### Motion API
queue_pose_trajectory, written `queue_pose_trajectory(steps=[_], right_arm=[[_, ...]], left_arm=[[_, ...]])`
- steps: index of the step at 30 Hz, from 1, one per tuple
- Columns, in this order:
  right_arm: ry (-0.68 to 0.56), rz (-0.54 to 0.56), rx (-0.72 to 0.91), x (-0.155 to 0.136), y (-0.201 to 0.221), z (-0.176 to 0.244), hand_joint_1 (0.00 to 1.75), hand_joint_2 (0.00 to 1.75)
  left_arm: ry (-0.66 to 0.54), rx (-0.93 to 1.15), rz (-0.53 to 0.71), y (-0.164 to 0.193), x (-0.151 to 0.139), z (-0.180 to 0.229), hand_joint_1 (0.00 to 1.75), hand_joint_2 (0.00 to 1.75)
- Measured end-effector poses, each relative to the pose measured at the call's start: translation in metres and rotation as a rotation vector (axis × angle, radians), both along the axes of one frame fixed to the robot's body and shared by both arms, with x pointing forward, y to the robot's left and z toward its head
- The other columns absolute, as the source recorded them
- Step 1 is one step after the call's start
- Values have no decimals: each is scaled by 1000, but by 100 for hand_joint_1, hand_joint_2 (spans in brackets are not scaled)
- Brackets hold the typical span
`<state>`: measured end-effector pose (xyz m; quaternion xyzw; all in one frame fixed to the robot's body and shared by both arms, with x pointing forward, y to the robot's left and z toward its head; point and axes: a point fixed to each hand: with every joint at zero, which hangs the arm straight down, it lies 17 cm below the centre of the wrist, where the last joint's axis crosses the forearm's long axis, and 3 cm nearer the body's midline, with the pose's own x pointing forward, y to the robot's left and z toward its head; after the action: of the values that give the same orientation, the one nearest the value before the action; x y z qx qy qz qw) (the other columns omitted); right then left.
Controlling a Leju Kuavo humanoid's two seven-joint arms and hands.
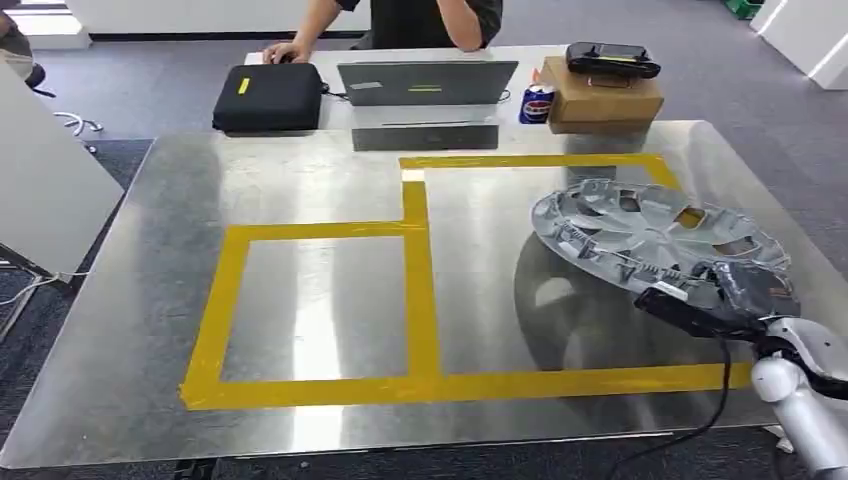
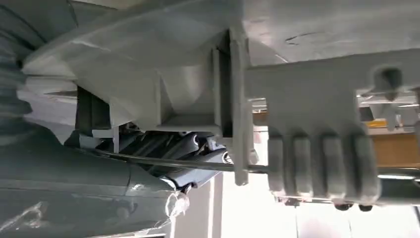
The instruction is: Take the parts from the cabinet and place them on the table.
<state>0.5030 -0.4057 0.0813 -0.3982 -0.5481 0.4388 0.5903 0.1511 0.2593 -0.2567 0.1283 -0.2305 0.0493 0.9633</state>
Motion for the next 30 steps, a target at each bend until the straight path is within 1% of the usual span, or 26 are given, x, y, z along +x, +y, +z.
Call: queue_pose_trajectory(steps=[5,6,8,9,10,11,12,13,20,24,27,30], right_arm=[[4,-7,0,2,-3,-1,175,175],[4,-8,-1,2,-3,-1,171,0],[-2,-4,-3,2,-3,0,166,0],[-4,-2,-4,2,-3,-1,173,0],[-6,0,-5,2,-3,0,164,0],[-9,2,-7,2,-3,0,147,0],[-12,3,-7,2,-3,0,9,0],[-12,4,-9,2,-3,0,0,0],[-15,24,-26,-6,1,-10,0,0],[-49,97,-3,-14,20,-10,0,0],[-95,176,65,-23,45,0,0,0],[-118,207,111,-25,63,7,0,0]], left_arm=[[0,0,0,0,0,0,0,175],[0,0,-1,0,0,0,0,175],[2,5,-7,0,0,0,0,175],[3,6,-8,0,0,0,0,175],[2,6,-8,0,0,0,0,175],[-1,4,-5,0,1,0,0,0],[-8,-8,-1,-2,2,1,0,0],[-11,-12,0,-2,2,1,0,0],[-11,-1,14,1,1,1,0,0],[-7,11,24,5,-1,1,0,0],[-9,18,28,5,0,1,0,0],[-9,19,31,6,-1,1,0,0]])
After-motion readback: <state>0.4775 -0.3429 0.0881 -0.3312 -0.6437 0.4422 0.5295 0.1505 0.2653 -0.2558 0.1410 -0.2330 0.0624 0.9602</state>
